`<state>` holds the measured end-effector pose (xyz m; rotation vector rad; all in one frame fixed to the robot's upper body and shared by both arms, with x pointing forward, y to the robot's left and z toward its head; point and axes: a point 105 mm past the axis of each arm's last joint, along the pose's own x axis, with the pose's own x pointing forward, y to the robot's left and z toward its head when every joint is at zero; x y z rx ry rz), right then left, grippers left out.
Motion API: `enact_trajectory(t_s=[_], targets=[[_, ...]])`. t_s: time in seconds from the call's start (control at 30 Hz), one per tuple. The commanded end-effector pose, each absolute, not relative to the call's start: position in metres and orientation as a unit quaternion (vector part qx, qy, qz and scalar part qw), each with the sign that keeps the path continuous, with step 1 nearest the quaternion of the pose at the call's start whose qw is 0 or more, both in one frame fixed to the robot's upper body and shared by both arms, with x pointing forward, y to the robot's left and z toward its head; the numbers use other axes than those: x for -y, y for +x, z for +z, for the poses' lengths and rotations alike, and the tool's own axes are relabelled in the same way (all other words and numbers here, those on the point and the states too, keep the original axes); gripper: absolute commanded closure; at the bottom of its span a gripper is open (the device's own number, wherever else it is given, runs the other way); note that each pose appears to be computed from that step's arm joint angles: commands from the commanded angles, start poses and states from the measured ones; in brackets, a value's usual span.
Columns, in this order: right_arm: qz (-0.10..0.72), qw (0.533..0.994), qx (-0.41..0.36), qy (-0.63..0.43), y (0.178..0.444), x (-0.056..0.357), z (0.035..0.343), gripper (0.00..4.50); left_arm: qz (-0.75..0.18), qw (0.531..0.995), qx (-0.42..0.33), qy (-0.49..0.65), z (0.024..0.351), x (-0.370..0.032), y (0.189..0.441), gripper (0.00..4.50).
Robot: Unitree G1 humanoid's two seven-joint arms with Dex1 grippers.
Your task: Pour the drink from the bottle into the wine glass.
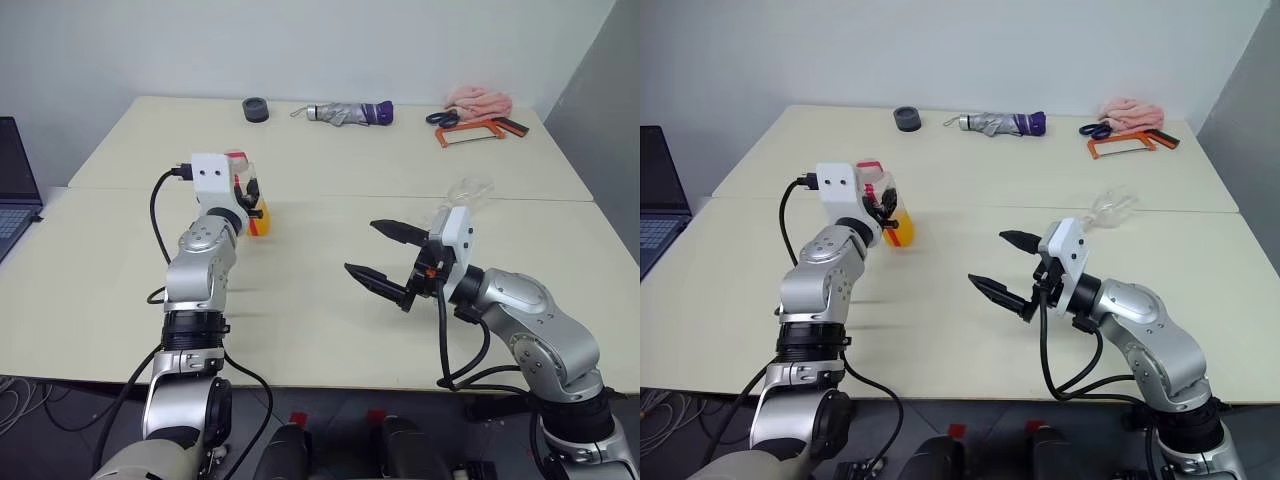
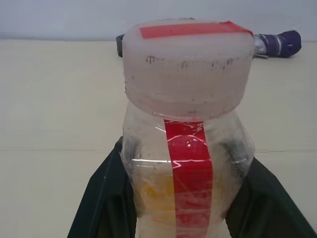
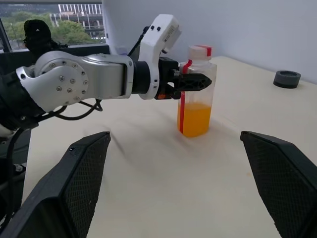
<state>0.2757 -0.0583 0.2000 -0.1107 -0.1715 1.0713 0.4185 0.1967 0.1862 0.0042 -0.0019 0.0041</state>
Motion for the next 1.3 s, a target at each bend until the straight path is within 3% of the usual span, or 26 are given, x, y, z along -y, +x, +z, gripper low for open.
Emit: enact_trajectory(t_s=[0.03,0.33,0.6,0.63,1.3], targets=[[0.511,0.851,0.107,-0.054,0.269,0.056,0.211,0.0,0.004,0.999,0.032,-0.007,0.208,-0.196,0.41,2.72],[0.512,0.851,0.106,-0.048,0.27,0.053,0.209,0.0,-0.005,1.0,0.018,0.014,0.188,-0.196,0.399,2.72],[0.513,0.85,0.106,-0.044,0.269,0.051,0.209,0.0,-0.011,1.0,0.017,-0.006,0.175,-0.196,0.396,0.15],[0.513,0.85,0.107,-0.044,0.27,0.051,0.209,0.0,-0.012,1.0,0.02,-0.002,0.175,-0.196,0.396,0.07],[0.515,0.849,0.109,-0.042,0.272,0.047,0.209,0.0,-0.032,0.996,0.071,0.041,0.196,-0.189,0.415,0.07]])
